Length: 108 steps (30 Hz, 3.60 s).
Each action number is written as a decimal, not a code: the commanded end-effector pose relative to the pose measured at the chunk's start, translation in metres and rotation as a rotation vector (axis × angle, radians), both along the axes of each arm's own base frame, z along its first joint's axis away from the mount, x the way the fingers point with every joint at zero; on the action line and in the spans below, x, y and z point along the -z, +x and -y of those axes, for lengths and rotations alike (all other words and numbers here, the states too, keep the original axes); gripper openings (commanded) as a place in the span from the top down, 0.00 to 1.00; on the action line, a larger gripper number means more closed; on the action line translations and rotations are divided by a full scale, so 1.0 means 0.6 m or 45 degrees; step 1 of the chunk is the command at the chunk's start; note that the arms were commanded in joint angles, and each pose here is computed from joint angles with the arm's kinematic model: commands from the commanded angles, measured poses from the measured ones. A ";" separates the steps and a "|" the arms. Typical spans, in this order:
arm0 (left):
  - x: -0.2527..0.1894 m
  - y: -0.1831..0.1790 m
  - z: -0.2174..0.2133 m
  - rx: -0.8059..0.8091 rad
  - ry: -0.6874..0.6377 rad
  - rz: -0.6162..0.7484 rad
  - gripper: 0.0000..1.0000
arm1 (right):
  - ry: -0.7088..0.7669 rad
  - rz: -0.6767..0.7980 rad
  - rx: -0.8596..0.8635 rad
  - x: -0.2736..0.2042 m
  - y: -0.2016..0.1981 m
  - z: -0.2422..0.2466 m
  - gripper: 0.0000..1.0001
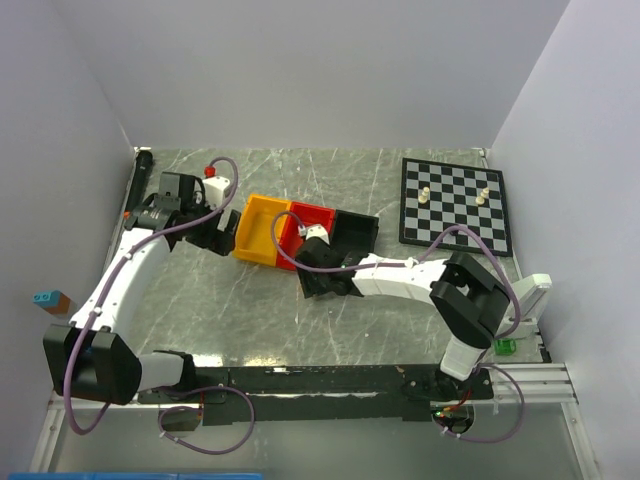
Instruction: Untangle the cables
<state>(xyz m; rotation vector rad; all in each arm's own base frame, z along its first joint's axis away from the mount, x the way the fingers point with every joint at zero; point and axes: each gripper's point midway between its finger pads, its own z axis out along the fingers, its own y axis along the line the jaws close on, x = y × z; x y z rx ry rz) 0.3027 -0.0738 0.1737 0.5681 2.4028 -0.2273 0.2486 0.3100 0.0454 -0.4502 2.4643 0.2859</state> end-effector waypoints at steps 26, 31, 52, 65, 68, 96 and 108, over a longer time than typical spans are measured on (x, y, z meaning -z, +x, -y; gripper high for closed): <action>0.101 0.173 0.057 -0.157 -0.048 0.021 0.32 | 0.235 -0.147 -0.264 -0.045 -0.161 0.027 0.67; 0.129 0.165 0.061 -0.158 -0.039 -0.022 0.51 | 0.258 -0.137 -0.262 -0.050 -0.163 0.029 0.64; 0.131 0.040 0.087 -0.020 -0.057 -0.121 0.74 | 0.328 -0.145 -0.249 -0.052 -0.154 0.042 0.47; 0.128 0.013 0.075 -0.033 -0.013 -0.170 0.16 | 0.335 -0.179 -0.083 -0.031 -0.108 0.083 0.43; 0.114 0.015 0.077 -0.019 -0.022 -0.148 0.17 | 0.349 -0.190 -0.018 -0.024 -0.082 0.103 0.44; 0.030 -0.119 0.208 0.554 -0.071 -0.139 0.03 | 0.552 -0.178 -0.163 -0.065 -0.107 0.070 0.46; 0.083 -0.145 0.279 0.779 -0.075 -0.172 0.03 | 0.608 -0.319 -0.289 -0.043 -0.148 0.022 0.51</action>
